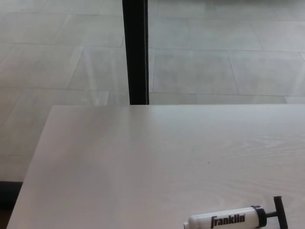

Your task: The robot uses its left hand to lift the air pump kept on the middle of the desk and use the right hand to pull out the handle

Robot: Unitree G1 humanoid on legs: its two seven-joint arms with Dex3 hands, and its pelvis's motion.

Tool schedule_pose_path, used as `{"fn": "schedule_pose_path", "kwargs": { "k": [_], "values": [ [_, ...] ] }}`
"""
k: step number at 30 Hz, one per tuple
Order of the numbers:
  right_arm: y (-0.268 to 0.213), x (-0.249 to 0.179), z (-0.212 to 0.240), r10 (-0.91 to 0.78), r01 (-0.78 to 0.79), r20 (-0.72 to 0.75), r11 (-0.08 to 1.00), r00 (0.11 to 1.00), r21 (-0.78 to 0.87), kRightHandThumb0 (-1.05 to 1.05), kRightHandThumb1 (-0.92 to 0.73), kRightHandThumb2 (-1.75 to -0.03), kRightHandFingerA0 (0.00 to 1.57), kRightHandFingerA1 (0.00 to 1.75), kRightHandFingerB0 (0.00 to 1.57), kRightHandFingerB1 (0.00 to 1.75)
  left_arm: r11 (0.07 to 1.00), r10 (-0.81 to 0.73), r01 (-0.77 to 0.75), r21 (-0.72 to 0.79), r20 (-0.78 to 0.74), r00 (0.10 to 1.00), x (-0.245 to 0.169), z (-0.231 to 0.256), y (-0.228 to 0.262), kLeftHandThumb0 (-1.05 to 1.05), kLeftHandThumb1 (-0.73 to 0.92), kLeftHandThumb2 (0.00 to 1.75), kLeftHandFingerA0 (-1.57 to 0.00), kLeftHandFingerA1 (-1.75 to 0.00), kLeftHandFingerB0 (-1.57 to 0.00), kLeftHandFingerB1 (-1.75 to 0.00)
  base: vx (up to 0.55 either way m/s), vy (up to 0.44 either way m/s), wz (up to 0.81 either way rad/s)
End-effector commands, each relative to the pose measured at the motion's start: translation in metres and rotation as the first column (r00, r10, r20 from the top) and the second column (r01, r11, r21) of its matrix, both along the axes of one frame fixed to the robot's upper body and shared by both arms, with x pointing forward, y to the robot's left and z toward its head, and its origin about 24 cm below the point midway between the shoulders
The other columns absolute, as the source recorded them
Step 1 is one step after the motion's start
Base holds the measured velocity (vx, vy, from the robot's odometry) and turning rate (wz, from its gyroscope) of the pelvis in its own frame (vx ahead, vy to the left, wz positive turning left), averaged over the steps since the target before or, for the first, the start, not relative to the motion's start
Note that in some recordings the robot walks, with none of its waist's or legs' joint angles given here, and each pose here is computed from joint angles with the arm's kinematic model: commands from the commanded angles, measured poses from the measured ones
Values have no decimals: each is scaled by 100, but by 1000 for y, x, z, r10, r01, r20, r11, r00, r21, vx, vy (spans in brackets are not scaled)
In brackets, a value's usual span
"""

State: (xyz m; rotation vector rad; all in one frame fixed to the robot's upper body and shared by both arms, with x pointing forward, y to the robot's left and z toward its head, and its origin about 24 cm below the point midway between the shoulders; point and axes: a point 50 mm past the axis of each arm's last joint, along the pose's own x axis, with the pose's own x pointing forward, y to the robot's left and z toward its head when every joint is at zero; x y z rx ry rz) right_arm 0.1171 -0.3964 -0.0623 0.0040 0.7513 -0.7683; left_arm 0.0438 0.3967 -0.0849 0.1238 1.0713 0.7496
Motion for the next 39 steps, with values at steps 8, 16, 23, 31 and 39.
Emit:
{"fn": "schedule_pose_path", "kwargs": {
  "k": [8,16,23,31,39],
  "values": [
    [-45,-1,40,-450,368,380,889,808,272,-63,-71,-61,62,61,36,37,876,475,-481,-31,218,852,-10,28,39,-32,76,61,-62,-75,-41,-53,0,0,0],
    [-46,-4,39,-454,368,376,887,808,280,-67,-56,-93,64,70,30,51,861,505,-503,-75,238,830,-14,27,40,-31,79,62,-56,-71,-40,-52,0,0,0],
    [-55,-10,49,-476,389,401,877,783,282,-61,-75,-63,44,68,0,29,825,559,-553,-117,317,767,-10,38,43,-44,68,59,-37,-68,-31,-53,0,0,0],
    [-93,19,127,-452,442,597,879,662,176,-63,-60,-93,42,65,3,39,925,306,-380,-23,638,707,89,119,82,-44,70,59,-27,-75,-28,-61,0,0,0],
    [-87,81,213,-192,261,782,965,594,38,-73,-56,-91,43,60,13,44,958,-168,-99,270,805,569,209,237,36,-52,72,62,-57,-59,-48,-47,0,0,0]
  ]
}}
